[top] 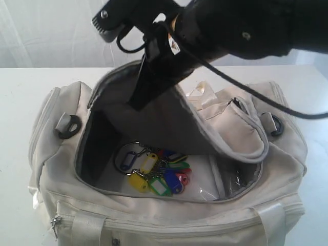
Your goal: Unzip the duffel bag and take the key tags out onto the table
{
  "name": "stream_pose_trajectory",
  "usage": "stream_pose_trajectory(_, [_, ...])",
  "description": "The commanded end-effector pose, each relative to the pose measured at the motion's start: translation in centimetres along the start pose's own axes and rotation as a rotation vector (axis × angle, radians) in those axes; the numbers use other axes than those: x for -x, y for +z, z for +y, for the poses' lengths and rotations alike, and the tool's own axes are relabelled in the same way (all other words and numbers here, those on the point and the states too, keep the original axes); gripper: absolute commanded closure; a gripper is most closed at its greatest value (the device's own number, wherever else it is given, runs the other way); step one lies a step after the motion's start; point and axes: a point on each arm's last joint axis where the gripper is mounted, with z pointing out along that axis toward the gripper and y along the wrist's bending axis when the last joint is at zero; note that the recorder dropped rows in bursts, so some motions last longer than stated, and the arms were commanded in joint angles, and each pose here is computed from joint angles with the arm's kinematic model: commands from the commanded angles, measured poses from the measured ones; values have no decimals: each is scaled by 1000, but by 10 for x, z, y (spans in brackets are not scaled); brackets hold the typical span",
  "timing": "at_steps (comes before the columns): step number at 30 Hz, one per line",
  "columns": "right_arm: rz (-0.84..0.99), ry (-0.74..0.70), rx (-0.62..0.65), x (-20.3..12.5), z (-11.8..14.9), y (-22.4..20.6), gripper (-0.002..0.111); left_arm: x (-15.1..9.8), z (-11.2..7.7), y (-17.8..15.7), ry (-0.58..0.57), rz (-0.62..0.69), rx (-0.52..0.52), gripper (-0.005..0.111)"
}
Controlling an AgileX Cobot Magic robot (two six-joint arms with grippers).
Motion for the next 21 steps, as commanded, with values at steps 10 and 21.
stream_pose_trajectory(10, [-30, -20, -191, 25, -64, 80, 108, -2, -2, 0, -11, 4, -14, 107])
stream_pose_trajectory(21, [-58, 202, -225, 15, -103, 118, 96, -2, -2, 0, -11, 4, -14, 107])
